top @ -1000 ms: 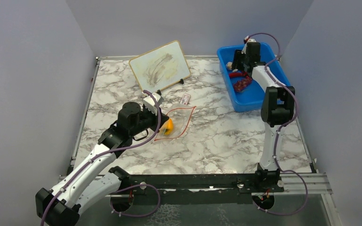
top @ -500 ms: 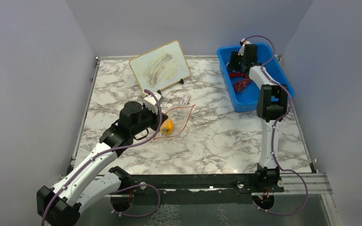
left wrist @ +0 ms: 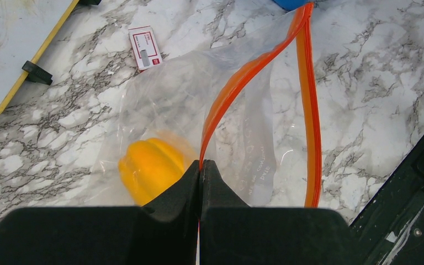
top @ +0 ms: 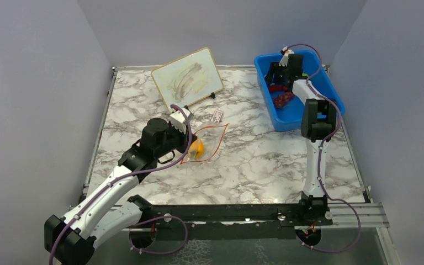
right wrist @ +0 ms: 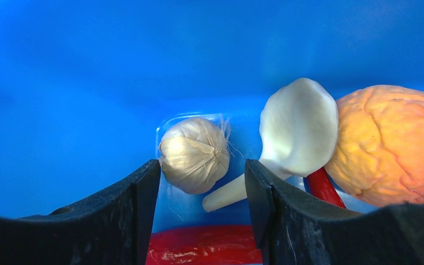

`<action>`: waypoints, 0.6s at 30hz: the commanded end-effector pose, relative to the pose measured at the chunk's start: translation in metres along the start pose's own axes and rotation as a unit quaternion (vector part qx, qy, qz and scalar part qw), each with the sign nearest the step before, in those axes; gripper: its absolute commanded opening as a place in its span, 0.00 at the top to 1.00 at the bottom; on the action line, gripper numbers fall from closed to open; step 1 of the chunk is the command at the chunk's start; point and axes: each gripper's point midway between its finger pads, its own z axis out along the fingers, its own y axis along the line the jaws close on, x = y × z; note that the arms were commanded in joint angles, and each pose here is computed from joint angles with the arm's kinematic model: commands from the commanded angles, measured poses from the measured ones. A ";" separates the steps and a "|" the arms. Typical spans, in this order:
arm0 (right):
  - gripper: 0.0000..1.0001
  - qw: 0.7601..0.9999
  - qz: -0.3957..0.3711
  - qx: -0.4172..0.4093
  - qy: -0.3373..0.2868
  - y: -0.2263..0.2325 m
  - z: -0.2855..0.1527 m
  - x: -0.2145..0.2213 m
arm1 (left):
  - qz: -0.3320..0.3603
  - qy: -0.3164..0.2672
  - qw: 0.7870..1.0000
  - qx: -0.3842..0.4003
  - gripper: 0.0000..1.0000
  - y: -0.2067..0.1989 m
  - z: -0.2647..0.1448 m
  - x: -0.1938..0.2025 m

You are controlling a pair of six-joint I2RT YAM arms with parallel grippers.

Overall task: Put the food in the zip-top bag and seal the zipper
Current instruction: Pick up the fake vegetable from the bin.

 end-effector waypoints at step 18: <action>0.73 0.999 -0.022 -0.034 -0.020 0.003 0.005 -0.003 | 0.007 -0.016 1.000 -0.004 1.00 0.003 0.001 -0.008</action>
